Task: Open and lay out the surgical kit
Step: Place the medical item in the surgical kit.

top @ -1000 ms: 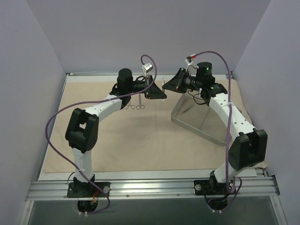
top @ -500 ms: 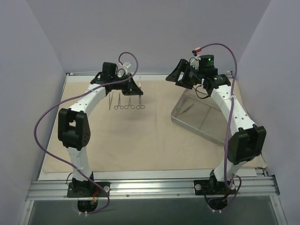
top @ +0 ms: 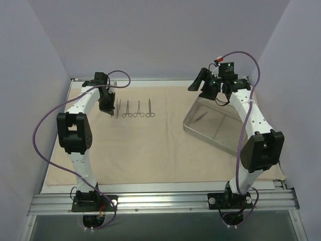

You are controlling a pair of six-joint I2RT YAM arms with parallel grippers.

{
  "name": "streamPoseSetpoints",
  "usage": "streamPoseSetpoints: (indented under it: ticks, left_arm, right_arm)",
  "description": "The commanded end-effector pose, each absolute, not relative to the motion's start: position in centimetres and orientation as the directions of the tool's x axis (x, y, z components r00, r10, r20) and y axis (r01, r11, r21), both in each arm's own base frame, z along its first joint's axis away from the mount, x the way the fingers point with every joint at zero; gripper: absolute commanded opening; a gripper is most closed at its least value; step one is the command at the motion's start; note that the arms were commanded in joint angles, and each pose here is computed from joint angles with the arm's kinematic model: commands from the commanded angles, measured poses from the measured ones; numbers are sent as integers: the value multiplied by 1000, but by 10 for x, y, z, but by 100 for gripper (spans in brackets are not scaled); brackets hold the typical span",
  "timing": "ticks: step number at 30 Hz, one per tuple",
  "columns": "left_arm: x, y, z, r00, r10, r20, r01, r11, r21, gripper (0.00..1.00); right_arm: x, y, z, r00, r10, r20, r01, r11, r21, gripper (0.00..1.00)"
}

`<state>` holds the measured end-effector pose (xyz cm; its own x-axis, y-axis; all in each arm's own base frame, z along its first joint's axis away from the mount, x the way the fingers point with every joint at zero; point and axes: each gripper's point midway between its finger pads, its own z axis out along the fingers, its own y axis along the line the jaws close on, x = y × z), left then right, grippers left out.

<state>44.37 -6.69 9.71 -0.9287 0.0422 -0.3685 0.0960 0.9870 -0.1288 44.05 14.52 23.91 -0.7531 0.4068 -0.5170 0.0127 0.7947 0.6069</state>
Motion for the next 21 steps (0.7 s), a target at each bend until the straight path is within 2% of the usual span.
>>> streamPoseSetpoints:
  ticks: [1,11,21]
  left_arm:
    - [443,-35,81,-946,63,-318,74,997,-25,2]
    - [458,-25,51,-965,46,-258,50,999,-11,2]
    - [476,-25,40,-965,46,-259,50,999,-9,2]
  right_arm:
    - [437,142,236,-761,396,-513,16,803,596,70]
    - [432,124,219,-771,415,-482,67,807,586,70]
    - [436,118,211,-777,423,-465,89,806,585,70]
